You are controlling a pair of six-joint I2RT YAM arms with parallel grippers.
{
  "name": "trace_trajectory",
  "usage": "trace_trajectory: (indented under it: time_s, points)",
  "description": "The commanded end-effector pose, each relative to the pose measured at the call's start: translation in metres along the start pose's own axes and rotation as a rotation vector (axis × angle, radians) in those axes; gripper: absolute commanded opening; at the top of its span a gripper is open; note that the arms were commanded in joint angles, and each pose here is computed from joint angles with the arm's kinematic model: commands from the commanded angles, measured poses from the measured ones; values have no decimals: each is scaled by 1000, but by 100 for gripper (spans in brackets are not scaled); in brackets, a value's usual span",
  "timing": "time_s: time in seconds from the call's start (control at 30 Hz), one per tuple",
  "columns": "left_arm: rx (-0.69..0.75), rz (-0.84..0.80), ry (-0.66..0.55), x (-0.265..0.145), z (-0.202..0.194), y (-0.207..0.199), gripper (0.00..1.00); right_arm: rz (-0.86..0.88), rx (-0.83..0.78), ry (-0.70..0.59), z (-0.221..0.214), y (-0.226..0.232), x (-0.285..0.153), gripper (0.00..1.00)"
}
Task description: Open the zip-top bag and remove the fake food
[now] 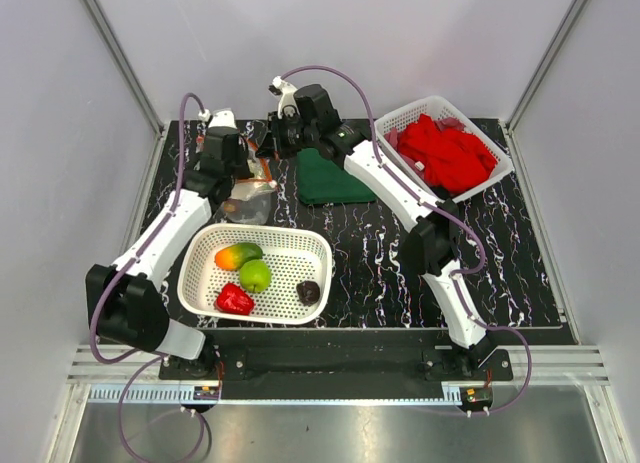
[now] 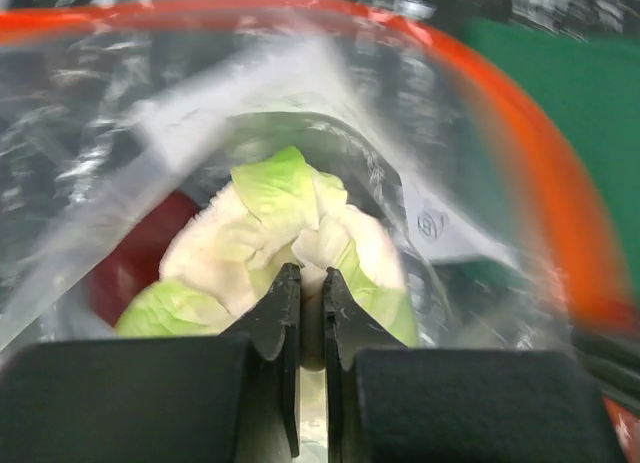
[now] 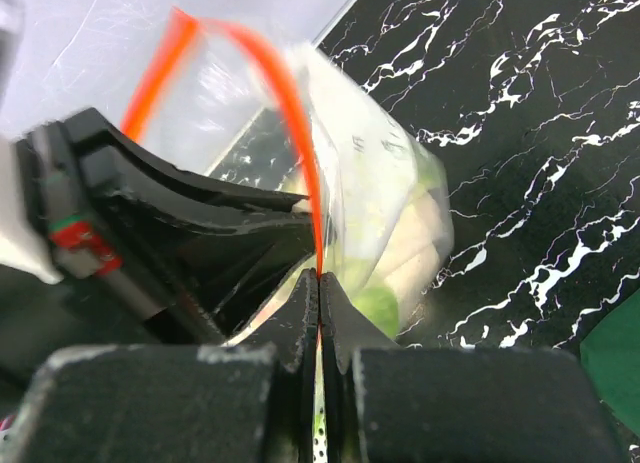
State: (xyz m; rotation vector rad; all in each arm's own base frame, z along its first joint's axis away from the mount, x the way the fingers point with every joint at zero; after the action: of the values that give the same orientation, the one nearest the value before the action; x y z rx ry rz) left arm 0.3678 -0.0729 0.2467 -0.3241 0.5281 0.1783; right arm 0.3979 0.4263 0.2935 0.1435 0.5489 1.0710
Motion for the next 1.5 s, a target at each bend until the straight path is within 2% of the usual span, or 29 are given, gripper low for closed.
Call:
trace_trajectory:
  time_s: [0.0, 0.03, 0.07, 0.1, 0.13, 0.17, 0.2, 0.23, 0.27, 0.43, 0.47, 0.53, 0.83, 1.0, 1.07, 1.23, 1.33, 1.47]
  points:
    - [-153, -40, -77, -10, 45, 8, 0, 14, -45, -78, 32, 18, -28, 0]
    - [-255, -115, -27, -5, 41, 12, 0, 15, -45, -78, 33, 19, -29, 0]
    - [-389, -159, -10, 2, 47, 37, 0, 15, -45, -78, 33, 19, -29, 0]
    - [-464, -292, 59, 2, 40, 29, 0, 16, -46, -79, 33, 19, -29, 0]
    - [-394, -274, 50, -3, 40, 20, 0, 14, -44, -78, 33, 18, -30, 0]
    - [-289, -87, -74, -8, 48, 25, 0, 16, -44, -75, 32, 19, -29, 0]
    - [-128, -34, -129, -19, 53, 18, 0, 15, -40, -71, 30, 18, -29, 0]
    - [-87, -35, -151, -24, 51, 9, 0, 14, -44, -71, 31, 18, -30, 0]
    - [-87, -70, -142, -24, 52, 6, 0, 15, -47, -69, 30, 18, -30, 0]
    - [-116, 16, -36, 1, 43, 25, 0, 28, -41, -69, 31, 20, -30, 0]
    - [-141, -56, 17, 3, 38, 20, 0, 29, -42, -70, 31, 21, -30, 0]
    - [-211, -93, 42, 7, 34, 20, 0, 30, -41, -64, 29, 20, -29, 0]
    - [-311, -87, -66, 5, 43, 20, 0, 57, -3, 0, 11, 33, -24, 0]
    - [-313, -104, -17, 16, 48, 14, 0, -34, -47, 65, -5, 44, -26, 0]
    - [-265, -84, 2, 22, 47, 25, 0, -126, -45, 91, -17, 32, -30, 0]
    - [-241, -20, 15, 22, 38, 66, 0, -278, -111, 72, -9, 9, -64, 0]
    - [-215, -51, 18, 18, 34, 68, 0, -281, -120, 82, -11, -1, -72, 0]
    - [-222, -170, 31, 9, 35, 54, 0, -253, -135, 86, -11, -2, -67, 0]
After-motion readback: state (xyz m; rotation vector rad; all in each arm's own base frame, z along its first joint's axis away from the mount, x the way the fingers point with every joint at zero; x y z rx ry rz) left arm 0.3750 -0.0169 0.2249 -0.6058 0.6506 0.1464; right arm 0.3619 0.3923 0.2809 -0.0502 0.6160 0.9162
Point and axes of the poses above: each gripper's point midway between its finger pads, its own x axis out along the fingers, its own y axis along the line the jaws close on, z = x × y, the point moved 6 cm from there along -x, back along the fingers, and after that the axes turned 9 degrees about -x, right-handed, at the moved point
